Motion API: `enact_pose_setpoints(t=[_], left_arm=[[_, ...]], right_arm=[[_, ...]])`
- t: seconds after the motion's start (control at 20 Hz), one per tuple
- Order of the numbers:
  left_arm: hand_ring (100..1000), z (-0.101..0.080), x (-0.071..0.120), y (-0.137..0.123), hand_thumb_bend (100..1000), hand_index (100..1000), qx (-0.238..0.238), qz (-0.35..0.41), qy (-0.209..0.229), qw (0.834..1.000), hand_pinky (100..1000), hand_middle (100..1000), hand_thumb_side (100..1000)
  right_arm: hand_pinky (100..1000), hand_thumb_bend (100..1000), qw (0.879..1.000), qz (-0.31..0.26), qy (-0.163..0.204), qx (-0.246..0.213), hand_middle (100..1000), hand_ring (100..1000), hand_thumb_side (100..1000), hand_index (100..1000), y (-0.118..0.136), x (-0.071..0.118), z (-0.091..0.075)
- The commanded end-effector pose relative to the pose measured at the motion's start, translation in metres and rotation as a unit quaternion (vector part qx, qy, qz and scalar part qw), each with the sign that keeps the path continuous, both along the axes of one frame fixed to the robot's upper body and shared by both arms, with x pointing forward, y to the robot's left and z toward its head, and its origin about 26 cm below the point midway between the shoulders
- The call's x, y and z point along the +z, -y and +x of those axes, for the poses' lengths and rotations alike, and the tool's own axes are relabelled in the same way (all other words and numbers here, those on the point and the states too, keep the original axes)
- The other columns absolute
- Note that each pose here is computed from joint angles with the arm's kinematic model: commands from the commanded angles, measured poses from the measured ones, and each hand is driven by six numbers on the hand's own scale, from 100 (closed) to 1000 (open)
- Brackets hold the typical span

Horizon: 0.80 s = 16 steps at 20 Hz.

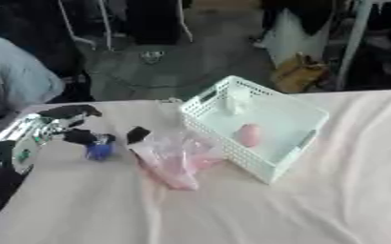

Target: Pick up objects on the table and place them in the box.

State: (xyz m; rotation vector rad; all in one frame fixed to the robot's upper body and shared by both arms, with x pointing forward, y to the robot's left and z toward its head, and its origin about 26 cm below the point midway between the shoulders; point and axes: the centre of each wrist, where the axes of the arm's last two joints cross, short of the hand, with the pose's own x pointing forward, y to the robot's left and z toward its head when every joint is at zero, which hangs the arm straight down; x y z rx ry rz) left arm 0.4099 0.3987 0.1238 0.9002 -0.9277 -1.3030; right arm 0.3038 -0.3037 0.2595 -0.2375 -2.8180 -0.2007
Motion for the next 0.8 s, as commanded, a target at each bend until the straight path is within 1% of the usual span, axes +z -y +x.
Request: enact_pose_setpoints(t=[0.05, 0.35, 0.6, 0.8], left_arm=[[1000, 0.002, 0.01, -0.009, 627, 1000, 0.008, 0.008, -0.009, 1.0, 1000, 1000, 758], [1000, 0.005, -0.004, -0.009, 621, 1000, 0.012, 0.028, -0.022, 0.999, 1000, 1000, 753], [1000, 0.01, -0.015, -0.005, 607, 1000, 0.014, 0.039, -0.019, 0.999, 1000, 1000, 765], [1000, 0.014, -0.022, -0.001, 611, 1000, 0.023, 0.039, -0.002, 0.999, 999, 1000, 766]], right_arm=[[837, 100, 1.0, -0.007, 0.012, 0.0, 790, 895, 773, 823, 0.0, 0.008, -0.003], [837, 100, 1.0, -0.004, 0.011, 0.001, 788, 895, 773, 822, -0.001, 0.008, -0.003], [837, 100, 1.0, -0.004, 0.01, 0.003, 787, 895, 773, 821, -0.002, 0.008, -0.003], [837, 100, 1.0, -0.003, 0.011, 0.005, 787, 896, 773, 817, -0.003, 0.009, -0.002]])
